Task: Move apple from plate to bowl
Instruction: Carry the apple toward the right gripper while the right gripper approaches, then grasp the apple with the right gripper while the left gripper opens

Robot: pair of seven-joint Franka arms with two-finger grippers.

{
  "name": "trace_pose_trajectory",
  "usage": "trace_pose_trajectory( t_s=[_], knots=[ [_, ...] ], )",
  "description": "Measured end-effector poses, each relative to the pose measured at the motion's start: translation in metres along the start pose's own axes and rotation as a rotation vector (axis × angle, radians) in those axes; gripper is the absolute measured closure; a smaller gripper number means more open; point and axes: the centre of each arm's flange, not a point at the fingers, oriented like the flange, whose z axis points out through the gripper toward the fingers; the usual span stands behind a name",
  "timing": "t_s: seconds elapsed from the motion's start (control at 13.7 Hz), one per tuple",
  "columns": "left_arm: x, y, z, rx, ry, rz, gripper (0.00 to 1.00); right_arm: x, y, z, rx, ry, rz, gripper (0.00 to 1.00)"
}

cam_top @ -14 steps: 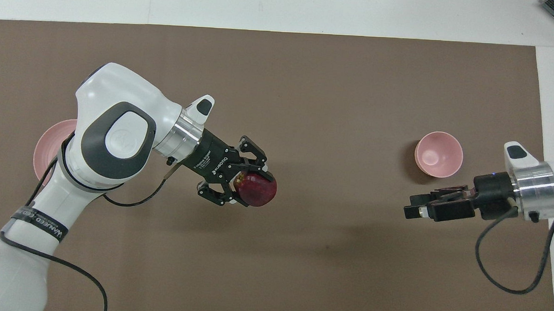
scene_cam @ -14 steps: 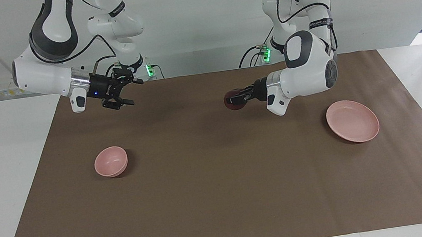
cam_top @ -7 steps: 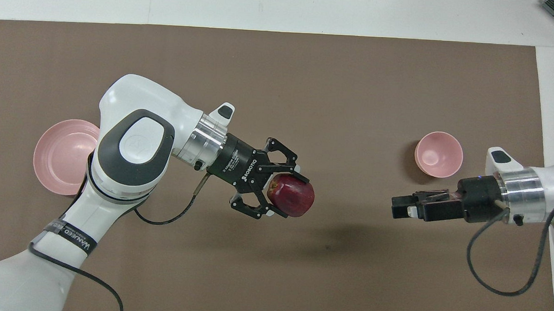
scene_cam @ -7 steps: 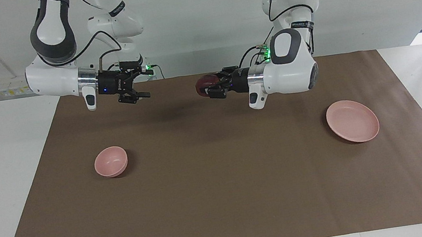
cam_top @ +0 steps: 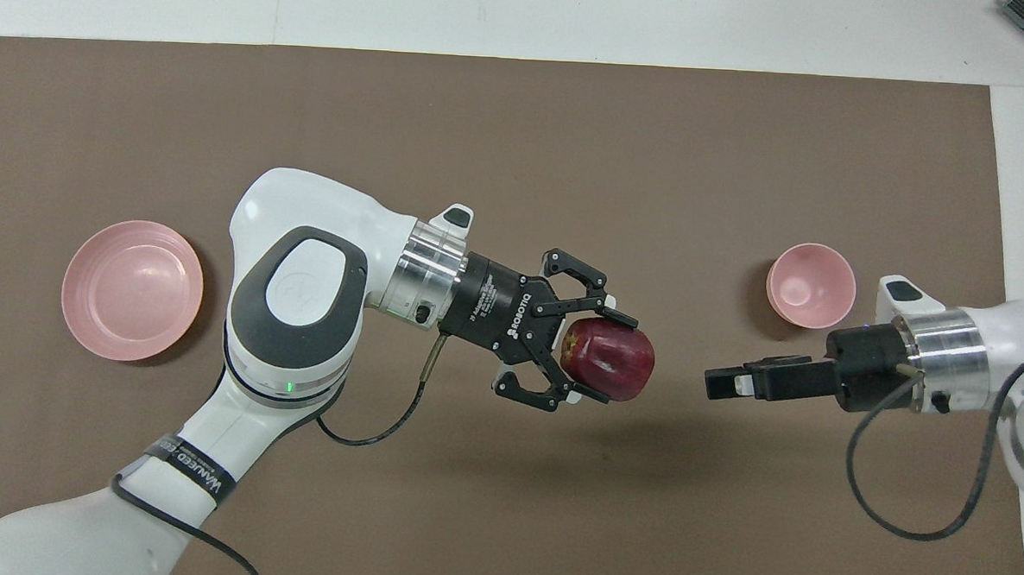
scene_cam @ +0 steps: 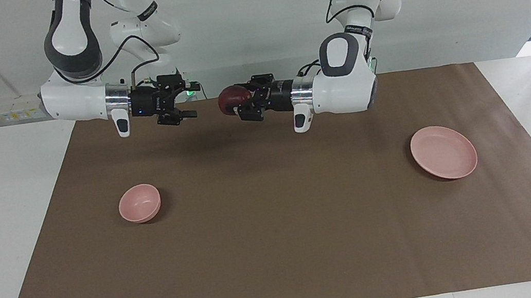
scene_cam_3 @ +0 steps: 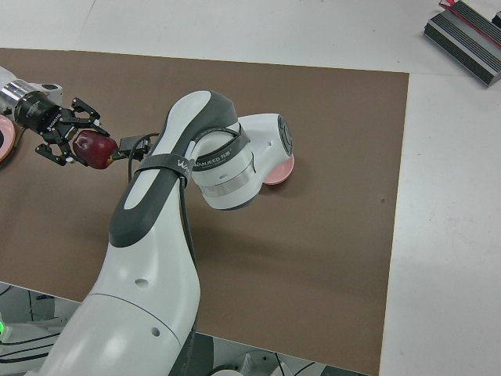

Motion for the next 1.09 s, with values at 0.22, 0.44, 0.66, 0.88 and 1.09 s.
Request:
trace_pose_trajectory(
  t_s=[0.22, 0.44, 0.66, 0.88, 1.09],
  knots=[
    [-0.009, -0.001, 0.030, -0.062, -0.022, -0.022, 0.24, 0.001, -0.004, 0.000, 0.032, 0.014, 0.061, 0.00],
    [-0.016, -0.005, 0.051, -0.091, -0.051, -0.040, 0.24, -0.001, -0.005, 0.002, 0.046, -0.004, 0.087, 0.00],
    [-0.020, -0.008, 0.063, -0.120, -0.063, -0.055, 0.24, -0.001, -0.006, 0.002, 0.050, -0.011, 0.099, 0.00],
    [-0.024, -0.014, 0.078, -0.113, -0.071, -0.057, 0.24, -0.002, -0.006, 0.003, 0.051, -0.013, 0.106, 0.00],
    [-0.026, -0.017, 0.085, -0.103, -0.071, -0.057, 0.24, -0.002, -0.006, 0.003, 0.054, -0.019, 0.117, 0.06]
  ],
)
